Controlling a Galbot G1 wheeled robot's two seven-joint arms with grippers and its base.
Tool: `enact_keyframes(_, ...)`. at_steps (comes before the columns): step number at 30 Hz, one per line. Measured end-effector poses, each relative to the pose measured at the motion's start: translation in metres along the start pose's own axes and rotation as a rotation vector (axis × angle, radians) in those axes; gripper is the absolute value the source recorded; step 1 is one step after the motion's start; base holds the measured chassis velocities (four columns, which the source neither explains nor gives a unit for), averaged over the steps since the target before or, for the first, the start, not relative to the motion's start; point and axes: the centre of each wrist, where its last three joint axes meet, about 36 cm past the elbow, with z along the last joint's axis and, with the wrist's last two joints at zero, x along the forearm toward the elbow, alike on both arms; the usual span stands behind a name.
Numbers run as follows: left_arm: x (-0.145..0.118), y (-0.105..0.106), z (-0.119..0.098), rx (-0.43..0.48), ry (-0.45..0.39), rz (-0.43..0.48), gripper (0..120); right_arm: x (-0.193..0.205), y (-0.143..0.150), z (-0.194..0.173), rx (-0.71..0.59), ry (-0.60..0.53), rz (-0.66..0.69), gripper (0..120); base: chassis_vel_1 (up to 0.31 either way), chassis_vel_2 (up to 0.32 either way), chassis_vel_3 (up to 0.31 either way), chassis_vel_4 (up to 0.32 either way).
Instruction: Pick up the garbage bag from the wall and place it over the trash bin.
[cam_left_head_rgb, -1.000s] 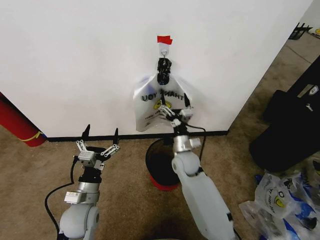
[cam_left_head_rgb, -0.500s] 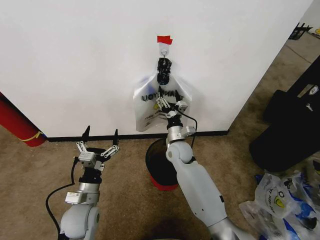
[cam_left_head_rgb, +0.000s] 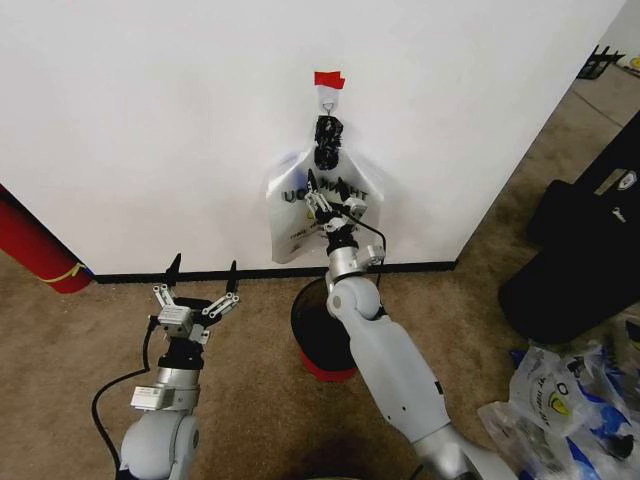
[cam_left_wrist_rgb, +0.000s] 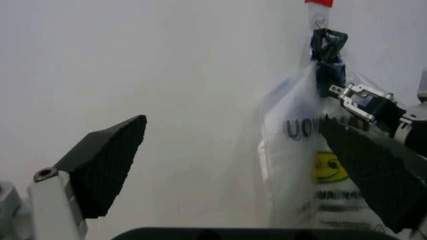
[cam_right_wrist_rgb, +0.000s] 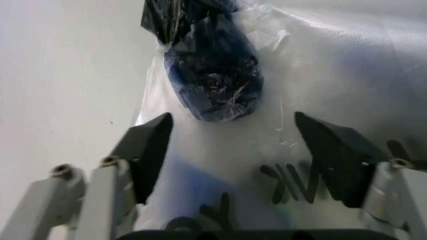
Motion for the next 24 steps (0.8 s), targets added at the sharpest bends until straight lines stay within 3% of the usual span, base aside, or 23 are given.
enact_keyframes(13, 0.004, -0.001, 0.0, -0.011, 0.005, 0.01, 100, -0.015, -0.001, -0.004, 0.023, -0.01, -0.026, 16, 0.0, 0.0, 0.0, 0.0)
enact_keyframes(18, 0.005, -0.002, 0.002, -0.012, 0.008, 0.014, 100, -0.016, 0.001, -0.007, 0.024, -0.02, -0.034, 5, 0.0, 0.0, 0.0, 0.0)
enact_keyframes(24, 0.007, -0.005, 0.004, -0.01, 0.01, 0.016, 100, -0.016, 0.003, -0.01, 0.025, -0.028, -0.043, 0, 0.0, 0.0, 0.0, 0.0)
